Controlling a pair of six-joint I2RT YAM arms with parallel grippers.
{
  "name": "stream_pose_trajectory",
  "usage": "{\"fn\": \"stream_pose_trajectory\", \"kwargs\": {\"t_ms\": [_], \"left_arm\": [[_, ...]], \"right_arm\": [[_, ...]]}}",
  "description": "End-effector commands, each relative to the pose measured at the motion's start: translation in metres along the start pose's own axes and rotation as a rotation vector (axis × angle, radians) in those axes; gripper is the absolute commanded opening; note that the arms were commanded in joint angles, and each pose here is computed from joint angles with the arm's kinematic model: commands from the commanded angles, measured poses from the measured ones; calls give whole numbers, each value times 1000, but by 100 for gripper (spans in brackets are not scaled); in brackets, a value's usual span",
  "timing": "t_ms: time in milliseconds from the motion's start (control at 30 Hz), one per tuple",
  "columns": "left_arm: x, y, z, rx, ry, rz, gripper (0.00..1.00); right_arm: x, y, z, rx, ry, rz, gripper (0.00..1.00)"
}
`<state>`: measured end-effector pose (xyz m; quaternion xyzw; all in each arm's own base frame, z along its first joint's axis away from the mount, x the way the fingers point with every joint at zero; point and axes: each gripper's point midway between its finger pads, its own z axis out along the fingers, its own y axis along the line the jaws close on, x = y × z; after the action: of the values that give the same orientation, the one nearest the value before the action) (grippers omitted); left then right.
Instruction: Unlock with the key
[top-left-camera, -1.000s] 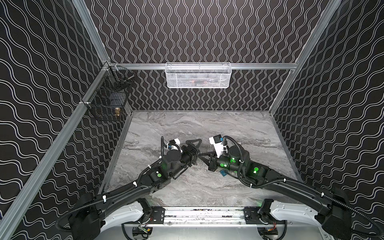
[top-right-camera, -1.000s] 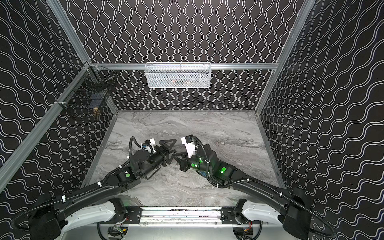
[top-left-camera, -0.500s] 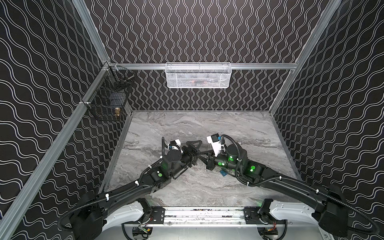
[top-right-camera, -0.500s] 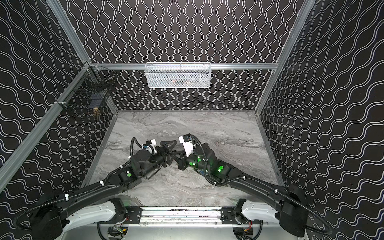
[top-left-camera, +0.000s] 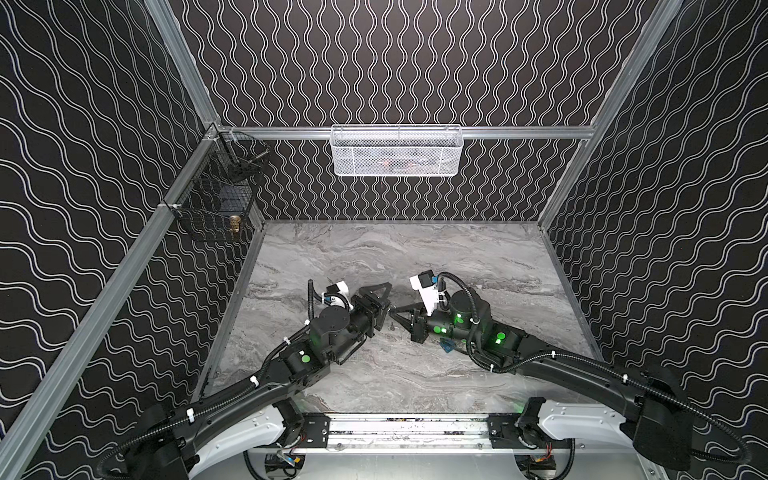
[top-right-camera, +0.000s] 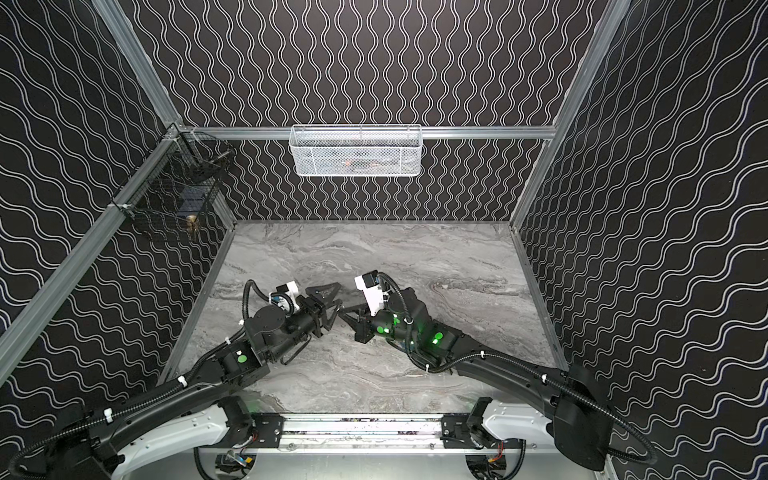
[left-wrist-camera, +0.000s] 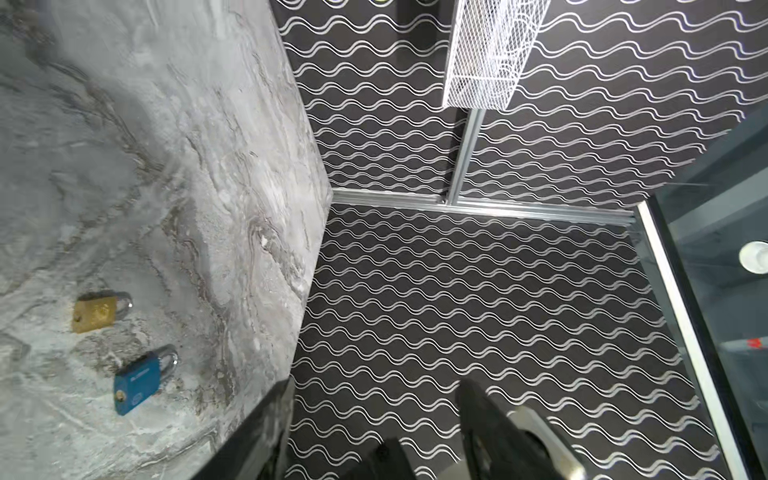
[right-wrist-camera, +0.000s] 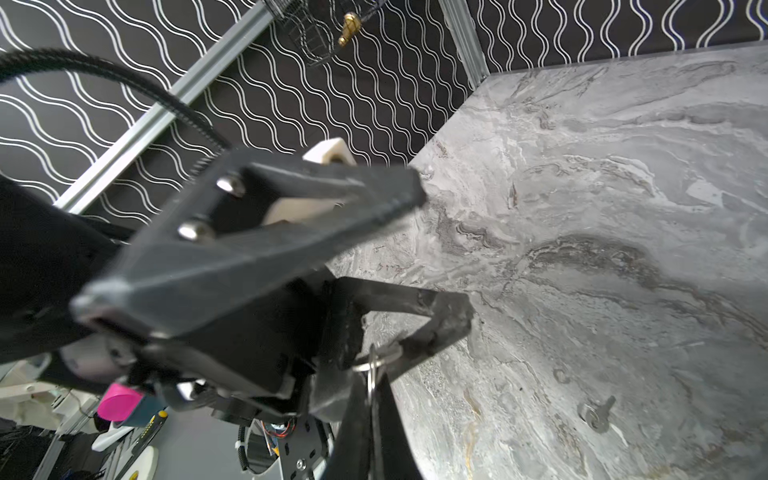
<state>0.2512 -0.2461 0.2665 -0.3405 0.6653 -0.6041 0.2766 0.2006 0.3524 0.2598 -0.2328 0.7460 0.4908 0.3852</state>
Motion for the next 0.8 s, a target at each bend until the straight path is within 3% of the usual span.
{"fn": "stream_pose_trajectory", "kwargs": {"t_ms": [0,767], "left_arm": [[-3,0,1,10,-17,1,60],[-11,21,1,-68,-54,7,9]], "right_arm": [[-5,7,0,-32,-14,-24,0],[-3,-6,-2,50,5,-80,0]]}}
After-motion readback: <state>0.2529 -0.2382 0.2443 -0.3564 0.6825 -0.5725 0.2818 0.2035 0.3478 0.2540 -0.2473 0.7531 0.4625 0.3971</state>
